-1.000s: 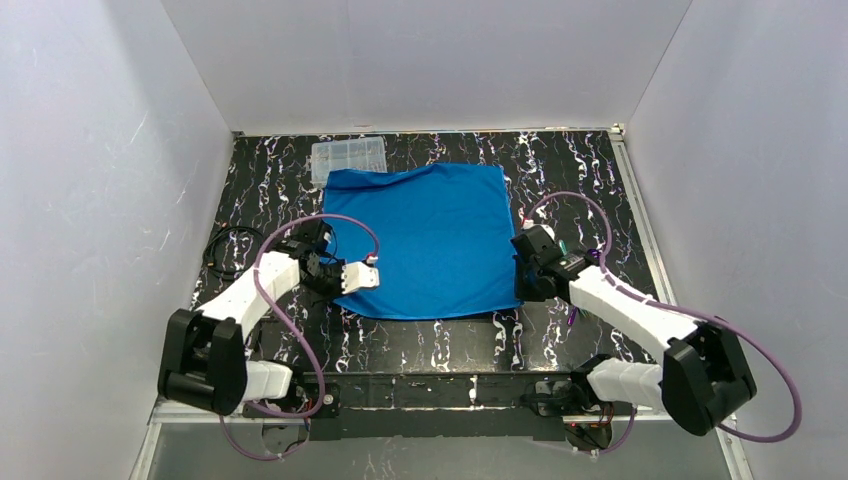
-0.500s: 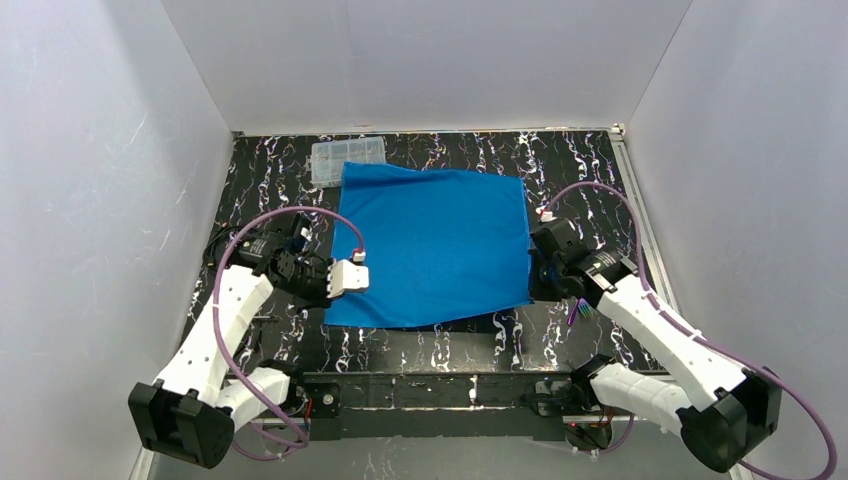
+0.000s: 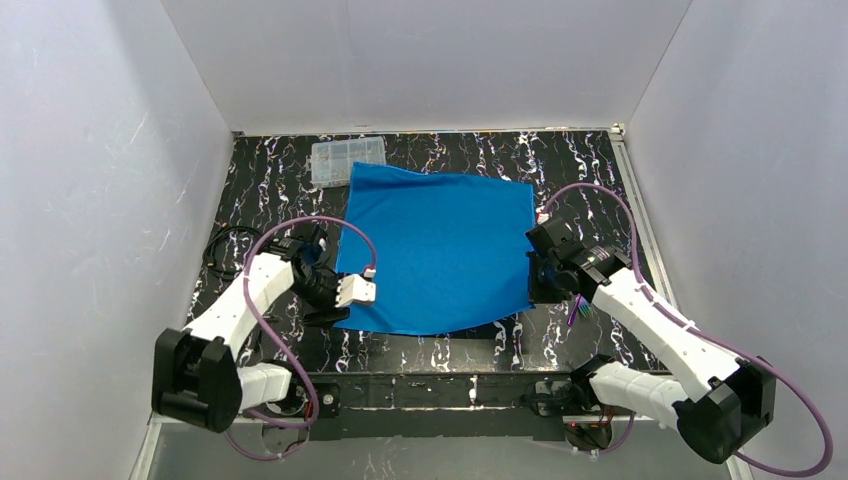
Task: Fold the napkin into a case and place the utensils inside
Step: Pick up the flattened napkin from the center of the board.
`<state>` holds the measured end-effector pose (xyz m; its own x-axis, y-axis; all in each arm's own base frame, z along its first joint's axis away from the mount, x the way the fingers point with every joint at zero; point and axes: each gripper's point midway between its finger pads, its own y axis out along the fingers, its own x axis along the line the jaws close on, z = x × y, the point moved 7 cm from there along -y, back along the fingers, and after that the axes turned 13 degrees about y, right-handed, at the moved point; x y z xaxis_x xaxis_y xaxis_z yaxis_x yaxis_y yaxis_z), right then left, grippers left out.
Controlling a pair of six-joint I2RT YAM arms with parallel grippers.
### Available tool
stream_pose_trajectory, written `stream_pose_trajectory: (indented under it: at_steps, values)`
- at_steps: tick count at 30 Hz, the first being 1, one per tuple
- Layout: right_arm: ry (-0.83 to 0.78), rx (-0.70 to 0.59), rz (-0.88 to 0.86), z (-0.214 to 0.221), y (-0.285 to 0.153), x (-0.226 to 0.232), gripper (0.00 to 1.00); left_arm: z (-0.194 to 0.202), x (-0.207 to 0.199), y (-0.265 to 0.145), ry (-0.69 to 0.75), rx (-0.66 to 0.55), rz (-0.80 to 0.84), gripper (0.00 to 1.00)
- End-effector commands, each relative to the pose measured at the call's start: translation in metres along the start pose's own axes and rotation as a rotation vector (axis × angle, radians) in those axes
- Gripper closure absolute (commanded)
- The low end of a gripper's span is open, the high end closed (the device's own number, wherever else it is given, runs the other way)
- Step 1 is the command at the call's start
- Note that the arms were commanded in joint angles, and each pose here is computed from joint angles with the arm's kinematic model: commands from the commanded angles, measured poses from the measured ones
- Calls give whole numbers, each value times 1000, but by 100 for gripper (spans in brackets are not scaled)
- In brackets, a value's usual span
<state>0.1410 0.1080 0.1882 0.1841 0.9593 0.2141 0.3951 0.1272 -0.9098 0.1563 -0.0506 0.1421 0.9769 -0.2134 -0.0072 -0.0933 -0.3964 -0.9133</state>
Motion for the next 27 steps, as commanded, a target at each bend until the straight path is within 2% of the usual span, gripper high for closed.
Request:
stream_pose_trajectory:
  at_steps: [1,3,6,10,13,20,27]
  values:
    - [1,-55,-28,-13,-5,11,99,6,14,15,70,17,11,52]
    - [2,-61,-26,-16,-3,12,99,10,18,22,80,28,21,51]
    - [0,-61,-26,-18,1,15,99,16,26,32,89,49,15,32]
    - [-3,-58,-23,-20,6,18,99,20,32,43,90,60,25,31]
    - [-3,-57,-22,-21,8,20,99,25,34,51,81,71,48,34]
    - [1,-70,-18,-26,9,22,99,36,29,68,77,99,67,56]
    - [13,-96,-25,-38,6,24,99,43,16,75,91,118,90,70]
